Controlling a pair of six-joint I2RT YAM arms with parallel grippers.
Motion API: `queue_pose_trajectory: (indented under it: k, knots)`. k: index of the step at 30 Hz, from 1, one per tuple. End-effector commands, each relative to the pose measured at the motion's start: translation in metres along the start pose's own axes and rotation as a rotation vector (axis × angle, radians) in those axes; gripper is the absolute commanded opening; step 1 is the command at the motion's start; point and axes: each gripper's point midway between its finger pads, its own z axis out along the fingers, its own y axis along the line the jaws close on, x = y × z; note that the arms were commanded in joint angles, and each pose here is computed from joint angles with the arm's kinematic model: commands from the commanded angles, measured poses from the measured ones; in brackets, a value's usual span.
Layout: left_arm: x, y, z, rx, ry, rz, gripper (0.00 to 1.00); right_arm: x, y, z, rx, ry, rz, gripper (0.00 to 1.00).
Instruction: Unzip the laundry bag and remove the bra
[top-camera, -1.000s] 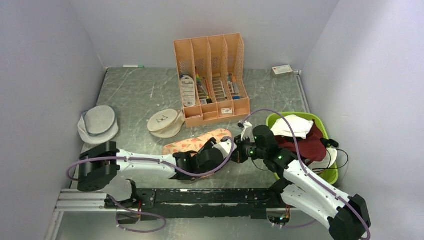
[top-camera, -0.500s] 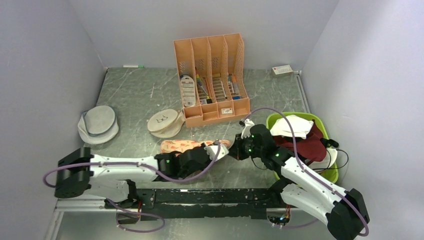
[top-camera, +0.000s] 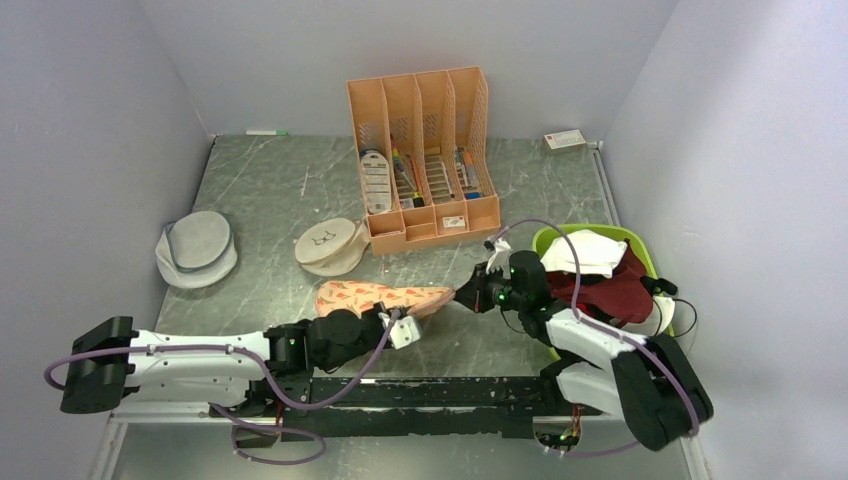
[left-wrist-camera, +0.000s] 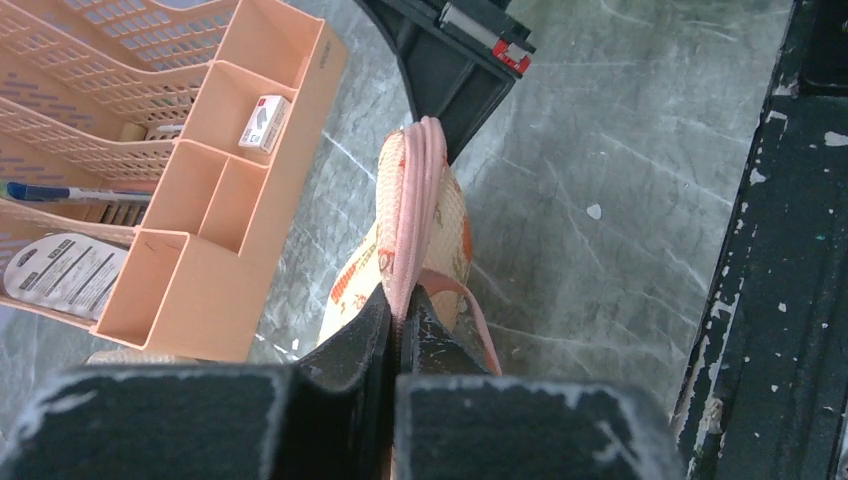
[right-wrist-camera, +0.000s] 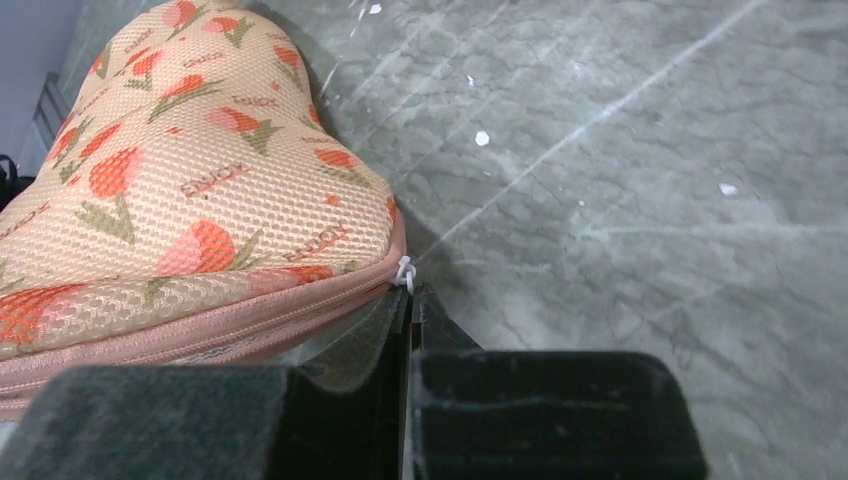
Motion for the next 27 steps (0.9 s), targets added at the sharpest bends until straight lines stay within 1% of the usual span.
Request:
queue_pose_trajectory:
  k: [1,3,4,5,6,7,8,9,11,12,14,16,17,18,19,20,21,22,23,24,27]
  knots:
    - [-0.043,-0.001,0.003,0.020,-0.168,-0.028,0.07,-0.029,0.007,0.015,-0.102,-0.123,-0.121,0.00]
    - [-0.039,-0.006,0.005,0.029,-0.168,-0.032,0.07,-0.030,0.014,0.015,-0.138,-0.146,-0.123,0.00]
    - [-0.037,-0.006,0.006,0.021,-0.171,-0.035,0.07,-0.032,0.013,0.013,-0.129,-0.162,-0.124,0.00]
    - [-0.035,-0.003,0.008,0.000,-0.163,-0.037,0.07,-0.032,0.006,0.013,-0.082,-0.153,-0.107,0.00]
    - [-0.031,-0.003,0.011,-0.005,-0.139,-0.036,0.07,-0.034,-0.002,0.011,-0.016,-0.134,-0.090,0.02]
    - [-0.024,-0.006,0.015,-0.003,-0.096,-0.029,0.07,-0.049,-0.006,0.007,0.055,-0.136,-0.079,0.08]
    - [-0.017,-0.009,0.020,0.005,-0.060,-0.023,0.07,-0.048,-0.015,0.000,0.142,-0.099,-0.029,0.17]
    - [-0.011,-0.013,0.025,0.013,-0.031,-0.018,0.07,-0.041,-0.026,-0.013,0.251,-0.047,0.039,0.27]
    - [0.002,-0.025,0.036,0.041,0.021,-0.005,0.07,-0.047,-0.036,-0.038,0.409,-0.039,0.117,0.43]
    - [0.007,-0.028,0.040,0.046,0.033,0.000,0.07,-0.050,-0.036,-0.051,0.457,-0.044,0.143,0.50]
    - [0.015,-0.035,0.049,0.054,0.040,0.011,0.07,-0.060,-0.029,-0.072,0.498,-0.081,0.169,0.59]
    - [0.020,-0.046,0.056,0.085,0.056,0.020,0.08,-0.075,-0.019,-0.091,0.507,-0.141,0.151,0.66]
    - [0.021,-0.052,0.058,0.102,0.067,0.016,0.12,-0.083,-0.011,-0.097,0.484,-0.168,0.121,0.71]
    - [0.024,-0.057,0.060,0.120,0.080,0.010,0.20,-0.090,-0.001,-0.099,0.439,-0.185,0.094,0.76]
    - [0.024,-0.061,0.061,0.135,0.087,-0.013,0.30,-0.096,0.010,-0.098,0.381,-0.205,0.059,0.78]
    - [0.023,-0.066,0.060,0.159,0.093,-0.037,0.44,-0.099,0.019,-0.095,0.325,-0.206,0.028,0.78]
    - [0.020,-0.070,0.057,0.184,0.089,-0.059,0.60,-0.101,0.024,-0.092,0.291,-0.198,0.006,0.79]
    - [0.016,-0.070,0.054,0.193,0.081,-0.086,0.86,-0.101,0.029,-0.088,0.261,-0.183,-0.017,0.79]
    - [0.008,-0.068,0.048,0.199,0.060,-0.123,0.98,-0.101,0.033,-0.084,0.228,-0.163,-0.042,0.80]
    - [0.002,-0.067,0.043,0.210,0.048,-0.156,1.00,-0.100,0.035,-0.080,0.208,-0.146,-0.061,0.80]
    - [-0.014,-0.058,0.026,0.222,0.028,-0.268,1.00,-0.094,0.047,-0.069,0.124,-0.095,-0.130,0.80]
